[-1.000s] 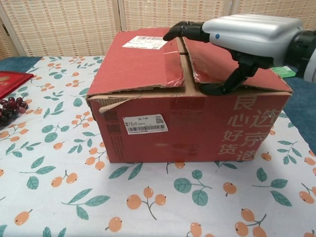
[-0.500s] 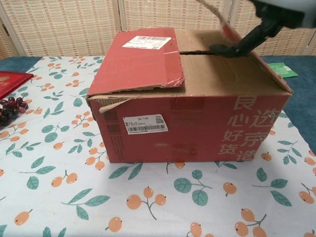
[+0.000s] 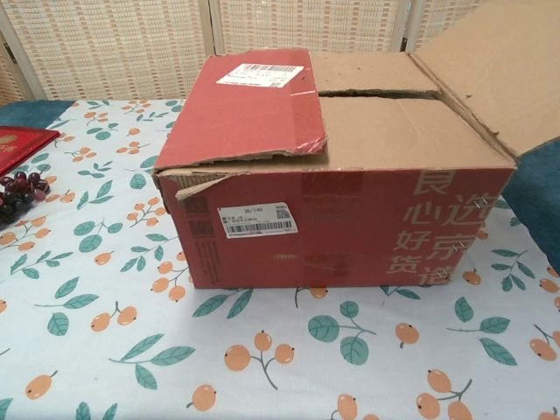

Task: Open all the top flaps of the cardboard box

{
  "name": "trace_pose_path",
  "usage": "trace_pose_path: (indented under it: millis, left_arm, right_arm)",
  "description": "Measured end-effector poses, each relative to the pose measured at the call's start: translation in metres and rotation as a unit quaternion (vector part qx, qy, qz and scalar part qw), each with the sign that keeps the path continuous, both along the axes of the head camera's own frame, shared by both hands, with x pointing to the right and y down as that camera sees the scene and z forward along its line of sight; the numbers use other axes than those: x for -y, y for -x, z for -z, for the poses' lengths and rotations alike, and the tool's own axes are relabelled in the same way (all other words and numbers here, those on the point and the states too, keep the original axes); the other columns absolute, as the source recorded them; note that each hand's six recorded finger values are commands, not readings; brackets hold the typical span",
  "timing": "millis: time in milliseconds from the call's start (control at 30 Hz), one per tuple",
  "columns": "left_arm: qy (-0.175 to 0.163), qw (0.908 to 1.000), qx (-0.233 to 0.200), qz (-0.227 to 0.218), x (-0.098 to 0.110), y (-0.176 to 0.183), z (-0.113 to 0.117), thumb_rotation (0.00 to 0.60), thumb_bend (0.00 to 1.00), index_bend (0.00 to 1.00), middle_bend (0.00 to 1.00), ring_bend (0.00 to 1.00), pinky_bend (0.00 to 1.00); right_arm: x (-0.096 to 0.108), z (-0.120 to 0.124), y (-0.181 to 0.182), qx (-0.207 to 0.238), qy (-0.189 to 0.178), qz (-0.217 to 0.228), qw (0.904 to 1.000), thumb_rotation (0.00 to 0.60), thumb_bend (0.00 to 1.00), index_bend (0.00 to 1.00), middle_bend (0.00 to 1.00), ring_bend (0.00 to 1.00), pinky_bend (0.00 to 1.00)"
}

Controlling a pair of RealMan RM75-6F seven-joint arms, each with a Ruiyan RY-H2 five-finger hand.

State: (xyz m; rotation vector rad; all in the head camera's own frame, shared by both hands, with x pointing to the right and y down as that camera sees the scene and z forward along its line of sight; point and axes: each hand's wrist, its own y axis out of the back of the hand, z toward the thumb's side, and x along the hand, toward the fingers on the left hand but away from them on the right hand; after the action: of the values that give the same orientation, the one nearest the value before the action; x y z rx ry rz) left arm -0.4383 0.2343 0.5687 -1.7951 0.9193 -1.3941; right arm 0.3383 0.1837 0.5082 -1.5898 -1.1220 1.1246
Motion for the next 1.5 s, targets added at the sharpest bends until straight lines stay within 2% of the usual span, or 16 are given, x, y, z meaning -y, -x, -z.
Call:
trace_pose_path:
  millis: [167, 333, 467, 600, 833, 1000, 1167, 1333, 1500]
  left_arm:
    - [-0.001, 0.9998, -0.008, -0.018, 0.0, -0.009, -0.004, 0.6, 0.32, 0.0, 0.0, 0.0, 0.0]
    - [0.002, 0.9992, -0.024, -0.032, -0.004, -0.025, -0.003, 0.6, 0.32, 0.0, 0.0, 0.0, 0.0]
    - [0.002, 0.9983, -0.036, -0.046, -0.004, -0.043, 0.002, 0.6, 0.33, 0.0, 0.0, 0.0, 0.0]
    - [0.007, 0.9965, -0.052, -0.065, -0.006, -0.069, 0.013, 0.6, 0.39, 0.0, 0.0, 0.0, 0.0]
    - [0.045, 0.9906, -0.088, -0.095, -0.006, -0.12, 0.026, 0.6, 0.4, 0.0, 0.0, 0.0, 0.0]
    - [0.066, 0.9848, -0.131, -0.092, 0.005, -0.145, 0.03, 0.6, 0.41, 0.0, 0.0, 0.0, 0.0]
    - [0.059, 0.9819, -0.152, -0.095, 0.02, -0.169, 0.033, 0.6, 0.43, 0.0, 0.0, 0.0, 0.01]
    - [0.05, 0.9744, -0.201, -0.086, 0.032, -0.199, 0.034, 0.6, 0.44, 0.0, 0.0, 0.0, 0.01]
    - [0.046, 0.9725, -0.209, -0.091, 0.036, -0.218, 0.033, 0.6, 0.44, 0.0, 0.0, 0.0, 0.08]
  right_arm:
    - [-0.031, -0.001, -0.04, 0.016, 0.003, -0.03, 0.9994, 0.6, 0.43, 0.0, 0.0, 0.0, 0.0]
    - [-0.047, -0.003, -0.056, 0.025, 0.008, -0.021, 0.9995, 0.6, 0.43, 0.0, 0.0, 0.0, 0.0]
    - [-0.048, -0.001, -0.058, 0.033, 0.006, -0.015, 0.9993, 0.6, 0.43, 0.0, 0.0, 0.0, 0.0]
    - [-0.047, -0.002, -0.057, 0.036, 0.014, -0.013, 0.9992, 0.6, 0.43, 0.0, 0.0, 0.0, 0.0]
    - [-0.05, -0.001, -0.051, 0.05, 0.024, 0.002, 0.9985, 0.6, 0.43, 0.0, 0.0, 0.0, 0.0]
    - [-0.054, 0.0, -0.046, 0.062, 0.034, 0.02, 0.9973, 0.6, 0.43, 0.0, 0.0, 0.0, 0.0]
    - [-0.056, 0.014, -0.051, 0.078, 0.012, 0.016, 0.9967, 0.6, 0.43, 0.0, 0.0, 0.0, 0.0]
    - [-0.054, 0.029, -0.062, 0.1, -0.015, 0.0, 0.9949, 0.6, 0.43, 0.0, 0.0, 0.0, 0.0]
    - [-0.052, 0.038, -0.076, 0.116, -0.024, -0.02, 0.9927, 0.6, 0.43, 0.0, 0.0, 0.0, 0.0]
